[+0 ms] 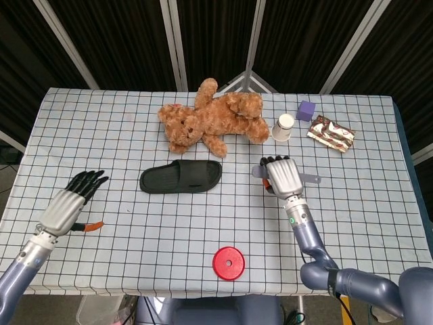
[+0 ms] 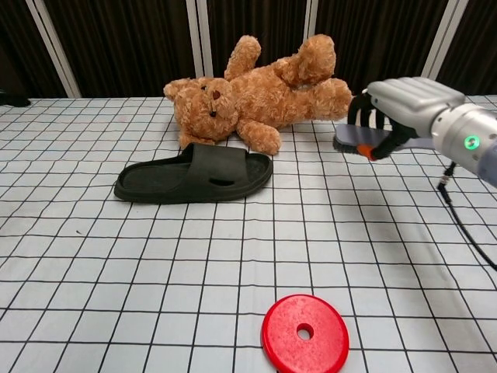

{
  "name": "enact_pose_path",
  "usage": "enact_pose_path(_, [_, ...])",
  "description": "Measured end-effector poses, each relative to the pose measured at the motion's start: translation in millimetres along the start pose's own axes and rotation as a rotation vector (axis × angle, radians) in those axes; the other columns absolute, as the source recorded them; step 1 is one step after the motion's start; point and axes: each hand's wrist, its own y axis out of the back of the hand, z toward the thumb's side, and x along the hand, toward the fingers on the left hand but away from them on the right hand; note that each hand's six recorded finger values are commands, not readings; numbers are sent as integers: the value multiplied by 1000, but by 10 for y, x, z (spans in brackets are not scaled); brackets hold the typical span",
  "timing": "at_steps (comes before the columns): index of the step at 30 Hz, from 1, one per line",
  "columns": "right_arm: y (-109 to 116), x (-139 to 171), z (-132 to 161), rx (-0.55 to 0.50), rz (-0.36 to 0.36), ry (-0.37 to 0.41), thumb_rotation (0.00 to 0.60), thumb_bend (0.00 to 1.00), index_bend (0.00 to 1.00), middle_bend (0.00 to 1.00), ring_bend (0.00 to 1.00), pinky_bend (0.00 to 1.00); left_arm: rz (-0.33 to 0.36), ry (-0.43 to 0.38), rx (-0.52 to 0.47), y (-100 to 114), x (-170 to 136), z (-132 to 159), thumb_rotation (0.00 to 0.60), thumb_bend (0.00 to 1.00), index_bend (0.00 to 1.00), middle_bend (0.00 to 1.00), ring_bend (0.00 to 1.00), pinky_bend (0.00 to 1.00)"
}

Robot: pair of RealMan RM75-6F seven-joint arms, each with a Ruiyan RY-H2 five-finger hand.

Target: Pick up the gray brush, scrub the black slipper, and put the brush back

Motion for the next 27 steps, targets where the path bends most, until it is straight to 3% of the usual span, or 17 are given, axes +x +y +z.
enact_pose_path(5, [-245,257,-61,40,76,39,600,572,744,620,536,567,39,64,57,-10,-303,-41,557,95,0,0,0,48])
enact_pose_path(9, [-393,413,-6,32,117,82,600,573,744,620,536,567,11,55,45,-105,-302,3,556,96,0,0,0,47])
enact_pose_path(14, [-425,449,31,16,121,99,600,572,722,619,536,557,-10,46,43,-156,-270,28,559,94,0,0,0,47])
enact_pose_path(16, [-420,444,29,19,120,102,600,573,646,599,534,543,-17,47,44,-167,-261,25,558,90,0,0,0,47])
enact_pose_path(21, [-429,429,4,30,131,102,600,573,226,415,433,466,-34,55,45,-196,-218,-5,557,88,0,0,0,47])
enact_pose_path(24, [-484,434,-22,44,158,99,600,572,82,341,389,436,-47,56,40,-228,-206,-14,558,88,0,0,0,47])
enact_pose_path(27, [-565,441,-47,70,202,95,600,573,21,305,361,414,-56,53,34,-254,-204,-16,556,88,0,0,0,47])
